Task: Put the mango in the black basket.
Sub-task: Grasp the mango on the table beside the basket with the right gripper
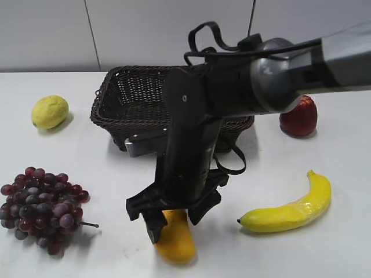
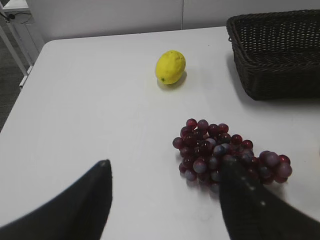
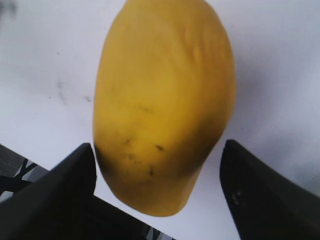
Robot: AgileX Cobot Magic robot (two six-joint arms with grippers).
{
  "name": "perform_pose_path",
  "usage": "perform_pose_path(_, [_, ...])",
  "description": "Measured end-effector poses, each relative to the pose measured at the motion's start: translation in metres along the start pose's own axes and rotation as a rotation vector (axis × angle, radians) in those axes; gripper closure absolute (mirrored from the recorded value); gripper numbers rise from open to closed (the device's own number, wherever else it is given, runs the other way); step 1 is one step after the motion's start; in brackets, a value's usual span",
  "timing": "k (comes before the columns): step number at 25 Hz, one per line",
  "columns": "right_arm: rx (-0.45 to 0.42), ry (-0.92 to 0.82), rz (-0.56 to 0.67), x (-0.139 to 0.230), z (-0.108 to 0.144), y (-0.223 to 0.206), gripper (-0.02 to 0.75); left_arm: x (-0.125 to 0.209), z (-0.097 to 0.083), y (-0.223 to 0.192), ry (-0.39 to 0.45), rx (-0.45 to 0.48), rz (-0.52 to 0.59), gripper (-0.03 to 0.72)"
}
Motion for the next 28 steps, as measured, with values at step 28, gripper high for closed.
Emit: perform_pose_path(28, [0.052,-0.01,0.09,-0.003,-0.002,-0.017,0.192,0.0,0.0,0.0,0.0,0.0,0.0,0.169])
Point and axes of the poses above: a point on each arm's last joint axis where the gripper is mounted, y pointing back along that axis away from the gripper, z along the wrist's bending axis when the last joint is at zero, x = y × z, the point moved 5 cm from there along -y, pointing out along that axis toward the gripper, and after that the axes turned 8 degrees about -y, right-handed, at the moved point
